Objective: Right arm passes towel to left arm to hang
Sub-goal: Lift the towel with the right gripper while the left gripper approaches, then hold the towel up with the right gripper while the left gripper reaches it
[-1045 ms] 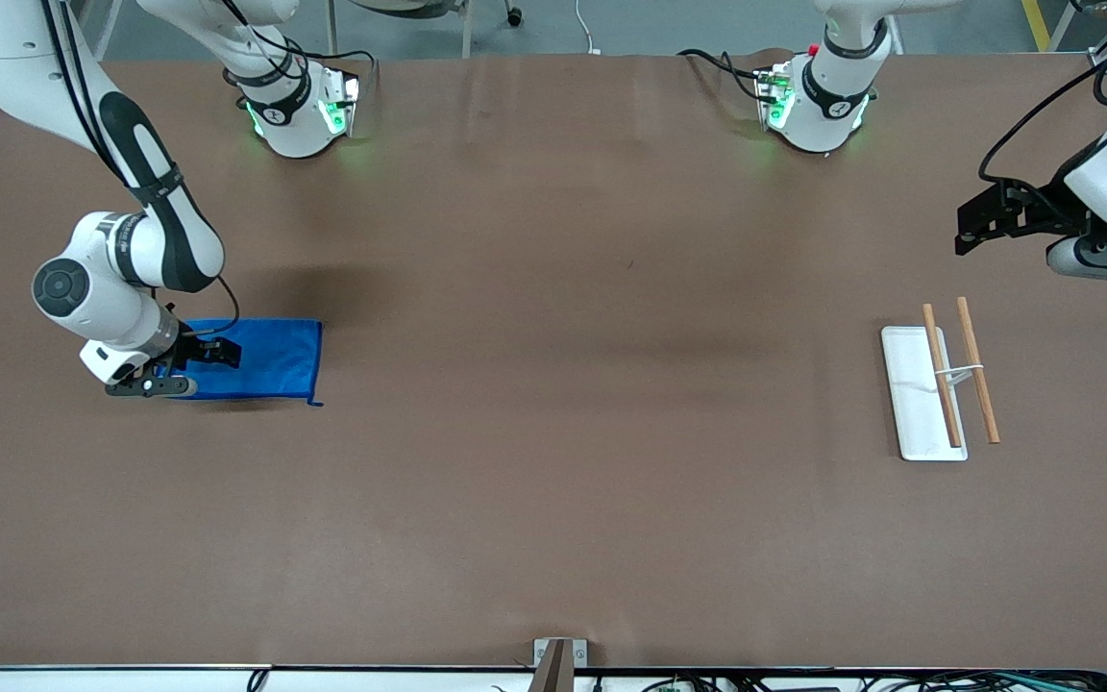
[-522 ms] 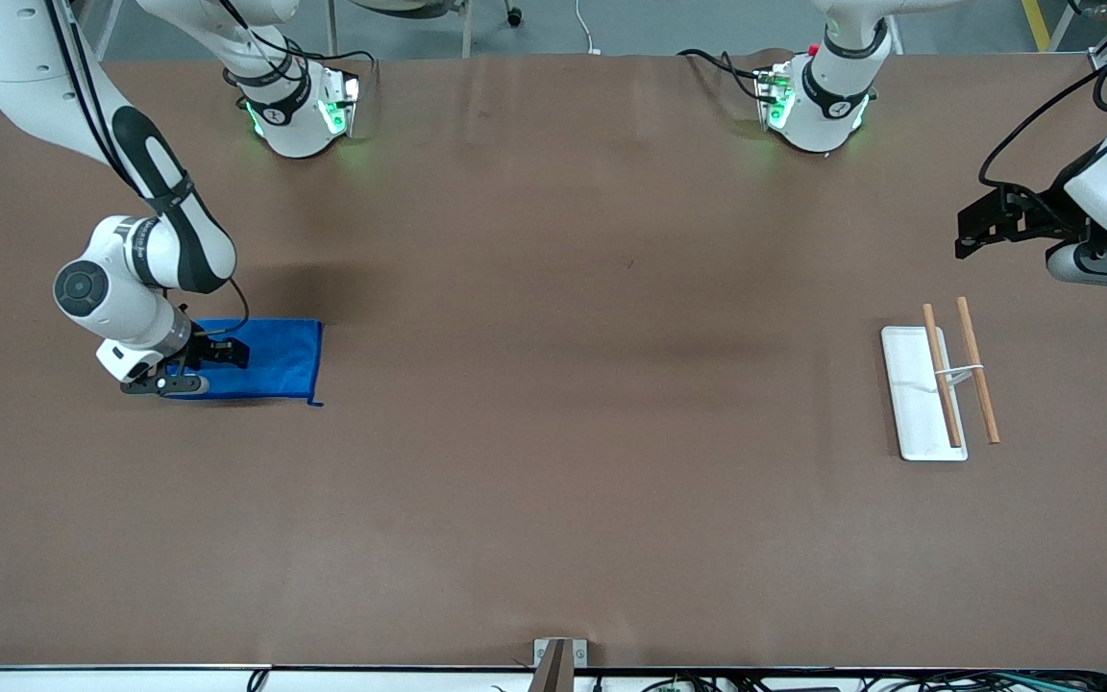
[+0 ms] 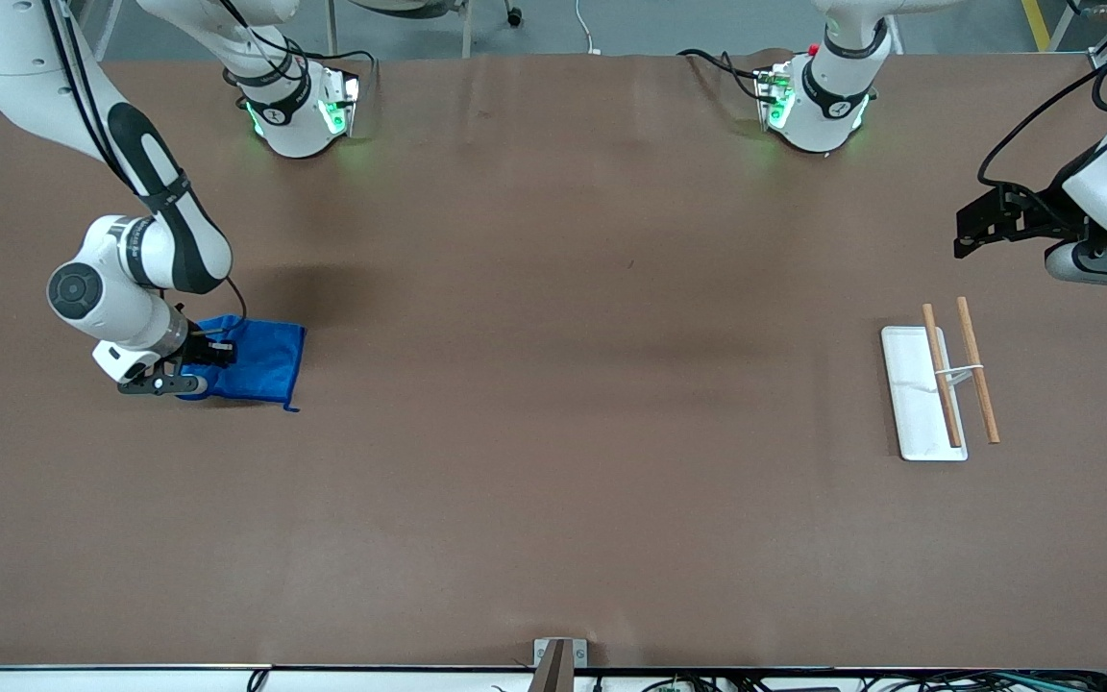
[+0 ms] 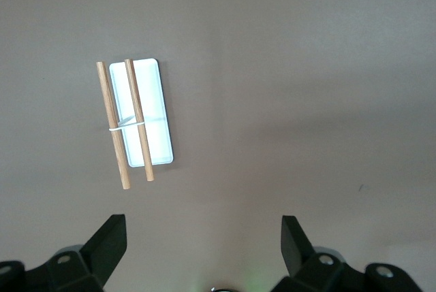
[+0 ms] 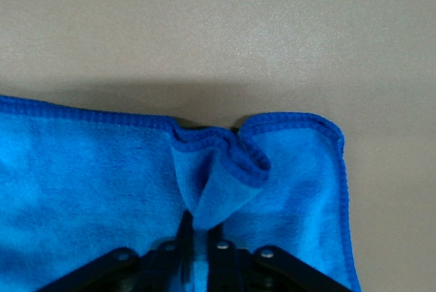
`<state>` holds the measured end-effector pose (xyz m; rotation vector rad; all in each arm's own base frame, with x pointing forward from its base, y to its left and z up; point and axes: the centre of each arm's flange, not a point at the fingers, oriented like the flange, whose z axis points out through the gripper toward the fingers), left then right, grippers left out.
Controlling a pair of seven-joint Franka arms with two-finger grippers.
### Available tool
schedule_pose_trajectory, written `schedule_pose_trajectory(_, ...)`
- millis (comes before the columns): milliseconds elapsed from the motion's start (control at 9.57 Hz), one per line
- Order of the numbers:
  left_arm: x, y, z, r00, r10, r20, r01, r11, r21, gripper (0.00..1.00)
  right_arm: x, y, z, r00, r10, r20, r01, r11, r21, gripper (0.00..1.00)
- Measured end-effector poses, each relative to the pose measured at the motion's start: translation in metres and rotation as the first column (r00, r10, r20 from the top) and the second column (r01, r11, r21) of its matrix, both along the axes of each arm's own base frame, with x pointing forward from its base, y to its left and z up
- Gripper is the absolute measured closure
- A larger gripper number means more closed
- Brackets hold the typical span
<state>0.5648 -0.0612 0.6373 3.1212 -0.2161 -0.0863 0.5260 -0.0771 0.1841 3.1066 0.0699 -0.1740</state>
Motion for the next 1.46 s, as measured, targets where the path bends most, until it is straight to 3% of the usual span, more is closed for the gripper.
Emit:
schedule_pose_trajectory(313, 0.001, -0.010, -0.003, 1.000, -0.010, -0.014, 0.009, 0.998, -0.062, 0.00, 0.041, 0.012, 0.093, 0.993, 0.016, -0.116, -0.015, 1.000, 0.008, 0.93)
schedule_pose_trajectory(627, 0.012, -0.017, -0.021, 0.997, 0.002, -0.075, -0.023, 0.959, -0.282, 0.00, 0.075, 0.071, 0.186, 0.989, 0.071, -0.133, -0.068, 0.997, 0.026, 0.94)
schedule_pose_trajectory(836, 0.015, -0.020, -0.011, 0.997, -0.022, -0.078, -0.020, 0.862, -0.506, 0.00, 0.081, 0.120, 0.204, 0.991, 0.087, -0.105, -0.071, 0.987, 0.145, 0.94)
schedule_pose_trajectory(1045, 0.014, -0.044, -0.007, 0.994, -0.080, -0.078, 0.010, 0.760, -0.650, 0.00, 0.081, 0.175, 0.214, 0.994, 0.071, -0.084, -0.037, 0.937, 0.346, 0.94)
schedule_pose_trajectory(1254, 0.017, -0.077, -0.026, 0.981, -0.142, -0.131, -0.011, 0.635, -0.772, 0.00, 0.080, 0.226, 0.229, 0.997, 0.048, -0.068, -0.006, 0.853, 0.522, 0.94)
schedule_pose_trajectory(1463, 0.019, -0.106, -0.051, 0.963, -0.215, -0.160, -0.015, 0.552, -0.834, 0.00, 0.076, 0.271, 0.243, 0.998, 0.012, -0.070, 0.038, 0.740, 0.671, 0.94)
